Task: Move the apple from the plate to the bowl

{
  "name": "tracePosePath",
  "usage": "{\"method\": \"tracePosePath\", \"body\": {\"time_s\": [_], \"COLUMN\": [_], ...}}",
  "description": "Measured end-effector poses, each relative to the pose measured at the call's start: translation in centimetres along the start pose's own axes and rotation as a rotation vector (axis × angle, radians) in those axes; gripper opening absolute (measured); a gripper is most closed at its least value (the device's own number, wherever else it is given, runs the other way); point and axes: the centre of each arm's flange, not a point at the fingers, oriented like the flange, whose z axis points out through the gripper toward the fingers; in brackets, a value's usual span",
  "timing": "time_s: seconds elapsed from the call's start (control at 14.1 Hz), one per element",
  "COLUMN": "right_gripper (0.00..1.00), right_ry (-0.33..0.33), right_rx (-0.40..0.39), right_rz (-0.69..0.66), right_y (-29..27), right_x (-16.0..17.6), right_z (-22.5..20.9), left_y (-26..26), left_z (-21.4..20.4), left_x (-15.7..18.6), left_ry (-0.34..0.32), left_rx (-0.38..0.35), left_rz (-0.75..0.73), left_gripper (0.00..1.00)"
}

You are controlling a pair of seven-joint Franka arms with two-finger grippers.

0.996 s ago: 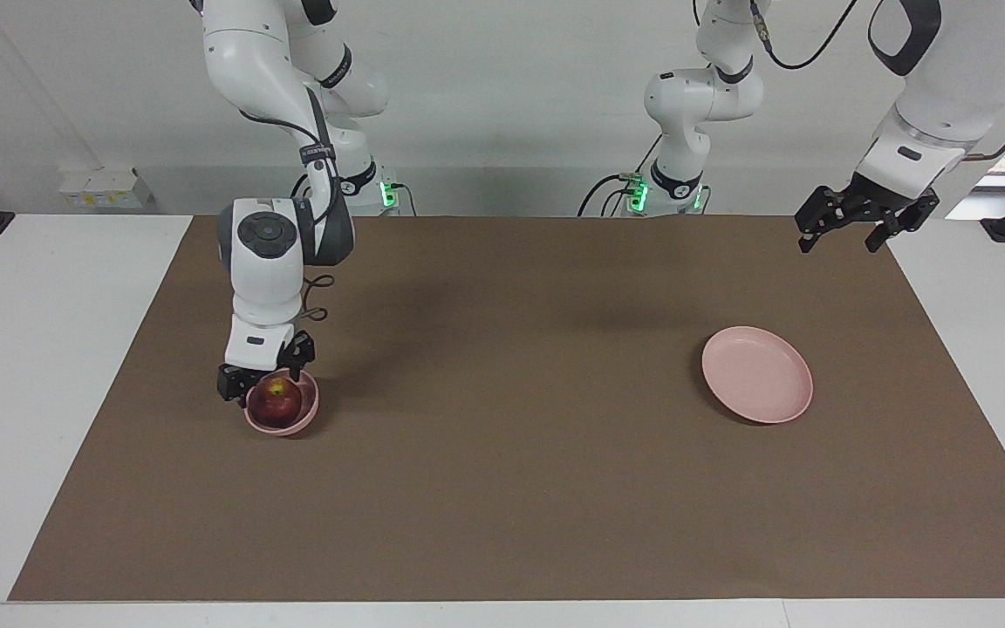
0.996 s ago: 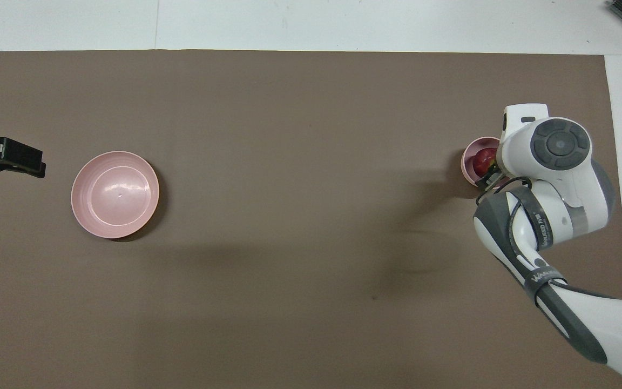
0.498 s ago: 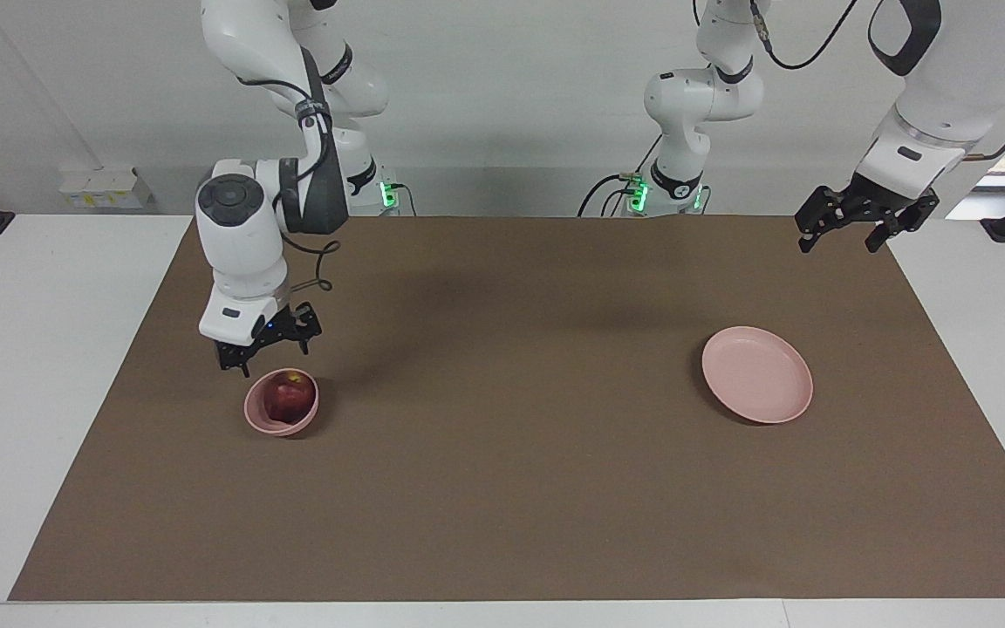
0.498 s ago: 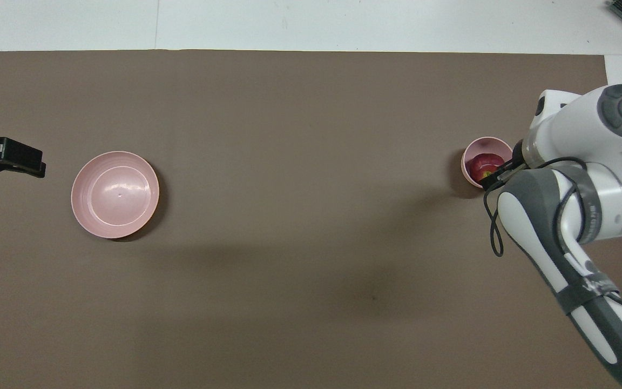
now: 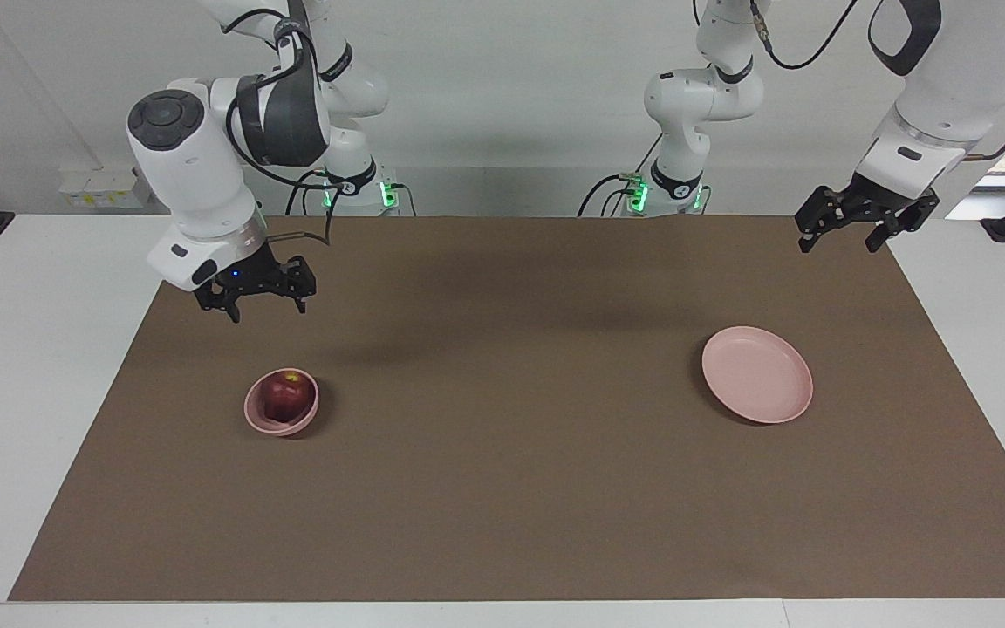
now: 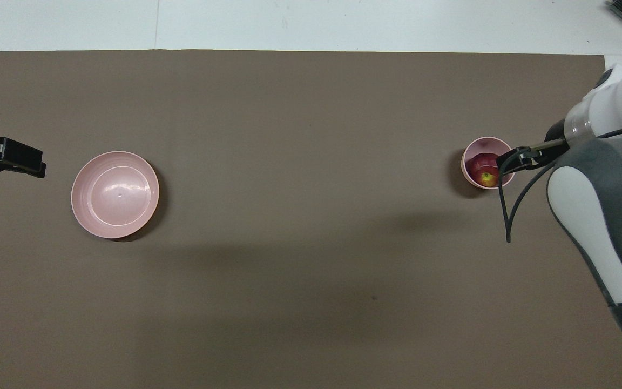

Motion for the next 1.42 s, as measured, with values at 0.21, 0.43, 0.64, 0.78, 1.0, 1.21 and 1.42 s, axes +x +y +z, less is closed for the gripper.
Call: {"method": "tracePosePath", "body": {"time_s": [0.21,0.43,0.64,0.78,1.0,1.21,1.42], "right_gripper": [1.0,1.0,1.0,1.0,1.0,1.0,1.0], "right_ry": [-0.007,-0.012,-0.006,-0.003,-0.006,-0.009,-0.008], "right_rx": [0.059,0.057,0.056,0.061,0.022,-0.008,0.015], "right_rz": [0.085,0.1,0.131,0.145,0.124,0.11,0.122], "right_y": [0.8,1.4,3.0,3.7,3.0,2.5,2.5], "right_x": [-1.8,-4.2,-5.2,-5.4,-5.3,-5.2,-5.2], "right_z": [-2.9,-5.8,-6.9,-7.0,-7.0,-7.0,-7.0], "left_y": [0.0,0.0,0.0,0.0,0.0,0.0,0.0], "left_z": [0.0,0.0,0.0,0.0,0.0,0.0,0.0], "left_x": [0.0,0.0,0.0,0.0,0.0,0.0,0.0], "left_ry": [0.0,0.0,0.0,0.0,0.0,0.0,0.0], "left_rx": [0.0,0.0,0.0,0.0,0.0,0.0,0.0], "left_rz": [0.0,0.0,0.0,0.0,0.0,0.0,0.0], "left_gripper": [1.0,1.0,1.0,1.0,1.0,1.0,1.0]}}
